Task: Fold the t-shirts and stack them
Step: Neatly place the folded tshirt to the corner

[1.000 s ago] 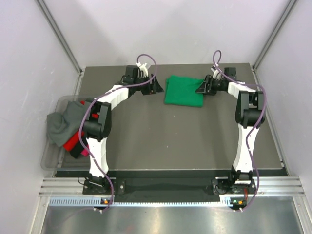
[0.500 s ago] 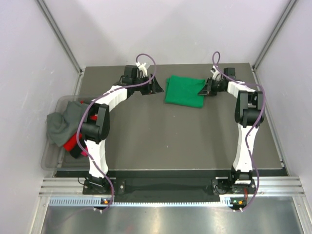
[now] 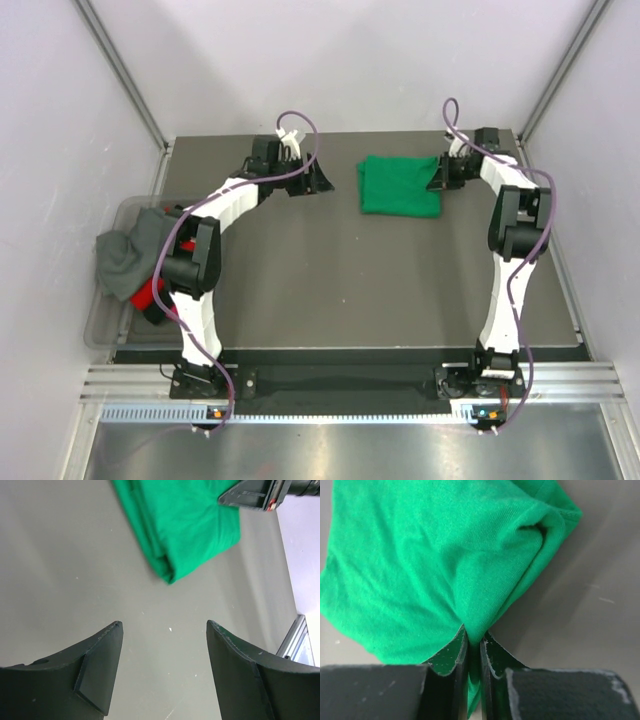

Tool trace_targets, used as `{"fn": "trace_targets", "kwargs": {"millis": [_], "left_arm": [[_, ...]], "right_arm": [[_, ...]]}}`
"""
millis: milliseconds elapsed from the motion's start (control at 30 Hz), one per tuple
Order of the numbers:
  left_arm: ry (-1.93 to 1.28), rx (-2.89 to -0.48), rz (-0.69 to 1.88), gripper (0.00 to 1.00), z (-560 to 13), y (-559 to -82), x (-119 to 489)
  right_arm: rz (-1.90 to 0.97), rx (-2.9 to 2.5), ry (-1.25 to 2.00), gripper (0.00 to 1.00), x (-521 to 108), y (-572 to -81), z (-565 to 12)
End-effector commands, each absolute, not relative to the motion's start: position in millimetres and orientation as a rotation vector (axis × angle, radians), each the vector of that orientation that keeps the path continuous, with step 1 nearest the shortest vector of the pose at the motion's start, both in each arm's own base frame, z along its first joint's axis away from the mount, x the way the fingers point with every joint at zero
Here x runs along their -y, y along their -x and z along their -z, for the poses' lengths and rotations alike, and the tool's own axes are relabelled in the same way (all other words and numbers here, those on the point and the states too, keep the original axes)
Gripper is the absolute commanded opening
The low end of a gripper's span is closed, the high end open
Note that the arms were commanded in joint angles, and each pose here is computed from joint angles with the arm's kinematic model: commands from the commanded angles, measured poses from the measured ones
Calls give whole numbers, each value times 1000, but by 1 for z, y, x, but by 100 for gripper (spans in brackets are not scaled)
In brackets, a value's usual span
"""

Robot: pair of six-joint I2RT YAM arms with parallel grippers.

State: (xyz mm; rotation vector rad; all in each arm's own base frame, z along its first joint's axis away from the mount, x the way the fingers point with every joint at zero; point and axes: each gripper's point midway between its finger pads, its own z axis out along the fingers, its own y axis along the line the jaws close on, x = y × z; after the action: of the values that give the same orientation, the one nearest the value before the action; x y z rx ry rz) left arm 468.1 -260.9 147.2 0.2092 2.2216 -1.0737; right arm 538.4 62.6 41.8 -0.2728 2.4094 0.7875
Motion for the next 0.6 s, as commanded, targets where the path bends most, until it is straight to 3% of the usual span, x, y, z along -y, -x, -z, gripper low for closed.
{"fn": "trace_targets", "kwargs": {"millis": [0,567], "left_arm": [[-275,-2109,1060,72,-182,-468,261],[-291,-2106,1020,72,-182,-463,256]], "right_arm": [[-589,-2337,310,0,-18,-561,-76],[-342,-2324,197,0,79,-581,-83]]}}
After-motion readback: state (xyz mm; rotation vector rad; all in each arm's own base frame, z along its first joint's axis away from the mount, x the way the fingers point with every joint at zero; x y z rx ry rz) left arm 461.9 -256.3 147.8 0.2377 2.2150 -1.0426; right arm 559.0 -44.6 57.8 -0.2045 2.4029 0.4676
